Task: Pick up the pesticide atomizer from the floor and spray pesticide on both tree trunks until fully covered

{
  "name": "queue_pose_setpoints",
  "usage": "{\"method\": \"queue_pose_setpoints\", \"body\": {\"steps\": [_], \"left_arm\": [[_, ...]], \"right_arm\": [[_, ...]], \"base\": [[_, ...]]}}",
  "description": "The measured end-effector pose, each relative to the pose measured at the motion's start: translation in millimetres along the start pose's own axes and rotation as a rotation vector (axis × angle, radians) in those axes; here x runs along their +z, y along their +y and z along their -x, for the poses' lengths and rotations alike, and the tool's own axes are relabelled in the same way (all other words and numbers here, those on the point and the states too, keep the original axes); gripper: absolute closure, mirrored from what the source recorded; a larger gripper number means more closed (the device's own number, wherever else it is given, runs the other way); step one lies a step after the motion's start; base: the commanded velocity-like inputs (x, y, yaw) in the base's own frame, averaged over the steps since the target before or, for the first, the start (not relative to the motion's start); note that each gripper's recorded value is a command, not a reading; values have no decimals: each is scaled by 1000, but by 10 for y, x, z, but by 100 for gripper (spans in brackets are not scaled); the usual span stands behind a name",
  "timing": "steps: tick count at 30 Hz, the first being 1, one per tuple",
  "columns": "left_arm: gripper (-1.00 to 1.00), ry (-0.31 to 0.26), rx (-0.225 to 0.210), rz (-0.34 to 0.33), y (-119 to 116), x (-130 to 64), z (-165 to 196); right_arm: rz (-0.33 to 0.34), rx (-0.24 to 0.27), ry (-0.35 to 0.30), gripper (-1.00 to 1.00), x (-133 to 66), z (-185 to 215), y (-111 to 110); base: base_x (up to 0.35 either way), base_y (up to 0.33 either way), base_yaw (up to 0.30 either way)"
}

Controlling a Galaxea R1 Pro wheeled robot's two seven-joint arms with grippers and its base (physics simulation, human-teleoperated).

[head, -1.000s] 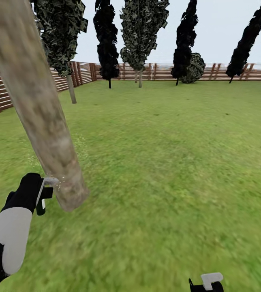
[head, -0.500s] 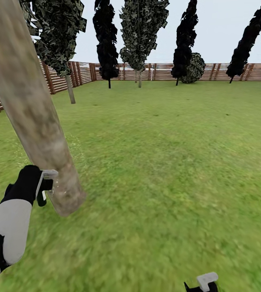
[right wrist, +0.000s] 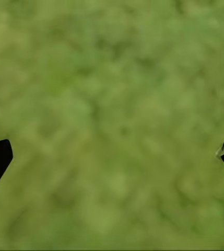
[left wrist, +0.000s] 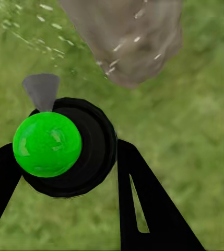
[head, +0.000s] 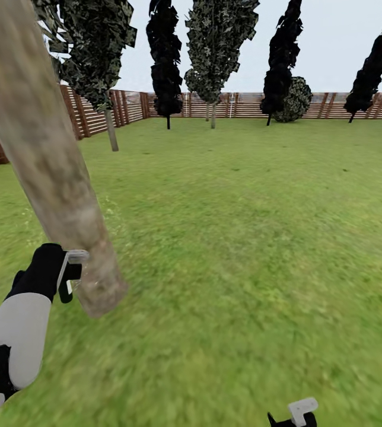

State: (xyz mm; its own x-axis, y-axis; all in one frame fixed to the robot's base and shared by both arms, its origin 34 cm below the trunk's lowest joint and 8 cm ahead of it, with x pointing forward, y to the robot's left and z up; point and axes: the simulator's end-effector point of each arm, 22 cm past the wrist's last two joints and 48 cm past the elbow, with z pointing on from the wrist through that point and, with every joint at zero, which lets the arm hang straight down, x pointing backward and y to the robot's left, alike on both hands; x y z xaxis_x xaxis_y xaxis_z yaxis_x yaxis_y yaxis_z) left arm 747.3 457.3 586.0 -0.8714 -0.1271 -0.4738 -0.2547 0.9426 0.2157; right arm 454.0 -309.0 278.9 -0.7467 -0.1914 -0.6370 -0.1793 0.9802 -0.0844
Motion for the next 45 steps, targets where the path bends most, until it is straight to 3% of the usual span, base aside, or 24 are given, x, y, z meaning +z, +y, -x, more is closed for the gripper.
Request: {"method": "queue_pose_setpoints", "body": {"steps": [11,19,32,36,39,45], "left_arm": [[100,0,2,2,2,-3,3],[100,-1,-1,11,75,-3,7],[100,-7,-3,8,51,-28,52],[100,-23,-8,8,62,-81,156],[100,-71,-28,3,104,-270,492],[100,-64,-7,19,73,-262,463]], "right_arm": [[4,0,1,-100,1,-2,17],[4,-1,1,-100,1,-2,20],[7,-6,1,-100,2,-2,27],[7,-6,1,-100,1,-2,27],[7,-6,1,-100,1,-1,27],[7,-7,1,-100,2,-2,28]], "base": [[237,-139,80],[10,-6,256],[-3,-199,8],[-31,-5,140],[-2,0,260],[73,-109,25]]}}
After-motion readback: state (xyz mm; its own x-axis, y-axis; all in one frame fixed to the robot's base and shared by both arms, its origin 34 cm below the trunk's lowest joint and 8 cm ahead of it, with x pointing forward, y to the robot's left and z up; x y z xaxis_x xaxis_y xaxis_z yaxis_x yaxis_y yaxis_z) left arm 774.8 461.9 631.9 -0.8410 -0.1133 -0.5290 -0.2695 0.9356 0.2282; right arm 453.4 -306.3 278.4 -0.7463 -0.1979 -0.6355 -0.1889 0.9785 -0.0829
